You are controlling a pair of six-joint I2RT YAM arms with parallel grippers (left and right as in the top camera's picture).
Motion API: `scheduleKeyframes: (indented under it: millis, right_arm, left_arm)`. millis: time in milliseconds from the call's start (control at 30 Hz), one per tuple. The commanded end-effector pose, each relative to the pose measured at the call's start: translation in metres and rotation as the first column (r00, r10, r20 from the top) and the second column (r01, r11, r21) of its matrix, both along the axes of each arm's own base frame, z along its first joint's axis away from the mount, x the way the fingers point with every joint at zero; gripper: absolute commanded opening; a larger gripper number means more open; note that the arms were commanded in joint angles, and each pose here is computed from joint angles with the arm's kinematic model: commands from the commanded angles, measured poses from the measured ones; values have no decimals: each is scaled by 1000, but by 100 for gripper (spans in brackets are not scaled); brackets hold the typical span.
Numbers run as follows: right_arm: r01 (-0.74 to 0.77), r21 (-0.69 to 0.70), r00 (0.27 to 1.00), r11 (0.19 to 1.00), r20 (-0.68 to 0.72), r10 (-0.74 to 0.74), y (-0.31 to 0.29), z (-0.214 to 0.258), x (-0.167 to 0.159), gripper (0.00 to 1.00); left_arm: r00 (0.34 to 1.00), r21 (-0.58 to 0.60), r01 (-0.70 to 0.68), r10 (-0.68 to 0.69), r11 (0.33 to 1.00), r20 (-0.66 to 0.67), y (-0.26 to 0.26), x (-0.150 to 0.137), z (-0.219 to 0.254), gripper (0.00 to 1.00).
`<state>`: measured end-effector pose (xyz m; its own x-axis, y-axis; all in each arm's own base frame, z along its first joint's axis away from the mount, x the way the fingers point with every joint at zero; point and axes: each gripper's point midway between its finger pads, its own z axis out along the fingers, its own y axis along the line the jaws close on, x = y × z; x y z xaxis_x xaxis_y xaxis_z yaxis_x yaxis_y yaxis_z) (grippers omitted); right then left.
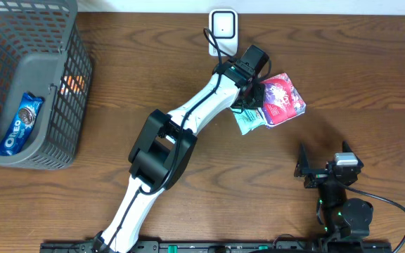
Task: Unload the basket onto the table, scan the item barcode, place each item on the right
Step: 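Carry the mint-green pouch beside the purple pack and release it, then move the left gripper into the basket and grasp the blue Oreo pack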
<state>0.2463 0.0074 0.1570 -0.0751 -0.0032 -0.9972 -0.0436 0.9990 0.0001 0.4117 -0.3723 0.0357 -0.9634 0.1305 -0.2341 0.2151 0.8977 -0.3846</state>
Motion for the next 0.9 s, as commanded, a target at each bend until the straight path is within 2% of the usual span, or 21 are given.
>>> scheduleKeyframes:
  millis: [0,133,267,367,467,600,700,800,867]
  right_arm:
    - [13,17,1000,1000,-1,-13,-3,-1,0,99]
    - [13,17,1000,1000,-1,-13,-3,-1,0,99]
    - [13,17,1000,1000,-1,-13,-3,-1,0,99]
    - [13,17,1000,1000,-1,-13,-3,-1,0,99]
    - [13,17,1000,1000,-1,-13,-3,-1,0,99]
    - [13,17,1000,1000,-1,-13,-3,-1,0,99]
    - [13,17,1000,1000,-1,-13,-3,-1,0,99]
    - [13,17,1000,1000,-1,-13,-3,-1,0,99]
    - [13,17,1000,1000,-1,-13,-3,-1,0,99]
  left_arm:
    - [999,-8,32,-32,999,-1,1,4,-4,12]
    - [999,-12,21,-21,1000,31,21,16,24,15]
    - [996,-34,-22,25,999,88,55,33,72,41]
    - [980,-37,-101,106,994,166,98,49,119,55]
    - [941,-36,-211,213,977,263,149,65,167,62]
    - [843,-50,-373,360,927,399,225,78,229,66]
    - [734,-62,-508,469,859,492,291,79,271,69]
    - [597,-43,-663,563,748,571,364,71,300,75]
    - [491,-15,-770,608,638,624,419,61,314,74]
